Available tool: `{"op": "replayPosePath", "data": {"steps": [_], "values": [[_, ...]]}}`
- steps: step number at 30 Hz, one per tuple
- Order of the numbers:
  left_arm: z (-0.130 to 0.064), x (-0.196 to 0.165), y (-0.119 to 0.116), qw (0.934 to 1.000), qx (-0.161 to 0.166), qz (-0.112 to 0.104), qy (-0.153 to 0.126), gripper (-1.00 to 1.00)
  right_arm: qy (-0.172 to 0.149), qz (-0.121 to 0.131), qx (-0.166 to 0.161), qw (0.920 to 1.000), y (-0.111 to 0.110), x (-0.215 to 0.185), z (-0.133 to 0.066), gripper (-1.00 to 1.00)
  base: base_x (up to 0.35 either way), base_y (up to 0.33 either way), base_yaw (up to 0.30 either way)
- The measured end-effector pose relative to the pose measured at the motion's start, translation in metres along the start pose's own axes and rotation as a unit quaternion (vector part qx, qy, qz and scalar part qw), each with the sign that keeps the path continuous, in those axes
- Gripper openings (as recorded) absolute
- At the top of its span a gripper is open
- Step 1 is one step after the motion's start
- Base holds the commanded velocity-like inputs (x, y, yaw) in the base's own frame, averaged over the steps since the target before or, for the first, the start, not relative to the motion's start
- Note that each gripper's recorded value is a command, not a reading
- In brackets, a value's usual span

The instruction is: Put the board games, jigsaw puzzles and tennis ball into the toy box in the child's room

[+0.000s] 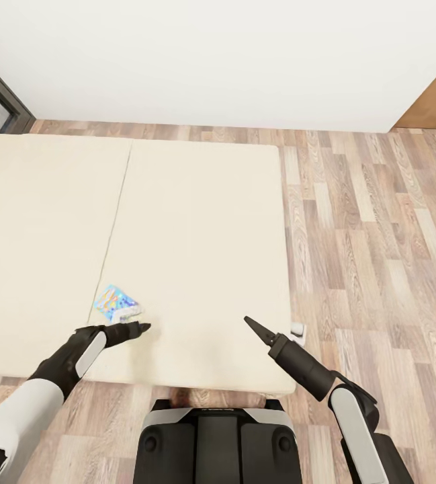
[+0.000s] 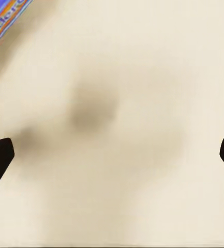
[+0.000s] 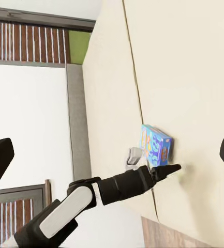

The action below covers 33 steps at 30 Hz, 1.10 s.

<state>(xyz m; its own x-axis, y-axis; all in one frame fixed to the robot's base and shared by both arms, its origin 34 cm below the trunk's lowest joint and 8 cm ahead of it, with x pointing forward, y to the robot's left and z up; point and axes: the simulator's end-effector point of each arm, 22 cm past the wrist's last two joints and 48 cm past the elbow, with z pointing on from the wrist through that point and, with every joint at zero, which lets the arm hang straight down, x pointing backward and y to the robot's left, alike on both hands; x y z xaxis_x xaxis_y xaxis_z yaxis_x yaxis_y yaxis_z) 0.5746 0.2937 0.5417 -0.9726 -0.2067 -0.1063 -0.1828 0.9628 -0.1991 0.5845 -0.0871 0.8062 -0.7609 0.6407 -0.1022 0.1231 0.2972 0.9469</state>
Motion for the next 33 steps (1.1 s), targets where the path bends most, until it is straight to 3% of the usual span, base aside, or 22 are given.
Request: {"op": "replayPosePath", "data": {"steps": [3, 6, 12, 26, 33], "values": [[-0.020, -0.019, 0.024, 0.9997, -0.013, 0.006, 0.020, 1.00, 0.000, -0.001, 0.001, 1.0000, 0.000, 0.000, 0.000, 1.00, 0.000, 0.000, 0.000], [-0.038, -0.047, 0.037, 0.9992, -0.022, -0.004, 0.032, 1.00, -0.002, -0.002, 0.003, 1.0000, -0.002, -0.002, -0.001, 1.00, 0.000, 0.000, 0.000], [-0.054, -0.093, 0.036, 0.9995, -0.023, -0.008, 0.022, 1.00, -0.003, -0.003, 0.004, 1.0000, -0.003, -0.003, -0.002, 1.00, 0.000, 0.000, 0.000], [-0.064, -0.118, 0.048, 0.9982, -0.054, 0.005, 0.025, 1.00, -0.001, -0.003, 0.006, 1.0000, -0.004, -0.003, -0.003, 1.00, 0.000, 0.000, 0.000], [-0.062, -0.140, 0.069, 0.9964, -0.084, -0.009, 0.012, 1.00, -0.002, -0.004, 0.006, 1.0000, -0.003, -0.004, -0.002, 1.00, 0.000, 0.000, 0.000]]}}
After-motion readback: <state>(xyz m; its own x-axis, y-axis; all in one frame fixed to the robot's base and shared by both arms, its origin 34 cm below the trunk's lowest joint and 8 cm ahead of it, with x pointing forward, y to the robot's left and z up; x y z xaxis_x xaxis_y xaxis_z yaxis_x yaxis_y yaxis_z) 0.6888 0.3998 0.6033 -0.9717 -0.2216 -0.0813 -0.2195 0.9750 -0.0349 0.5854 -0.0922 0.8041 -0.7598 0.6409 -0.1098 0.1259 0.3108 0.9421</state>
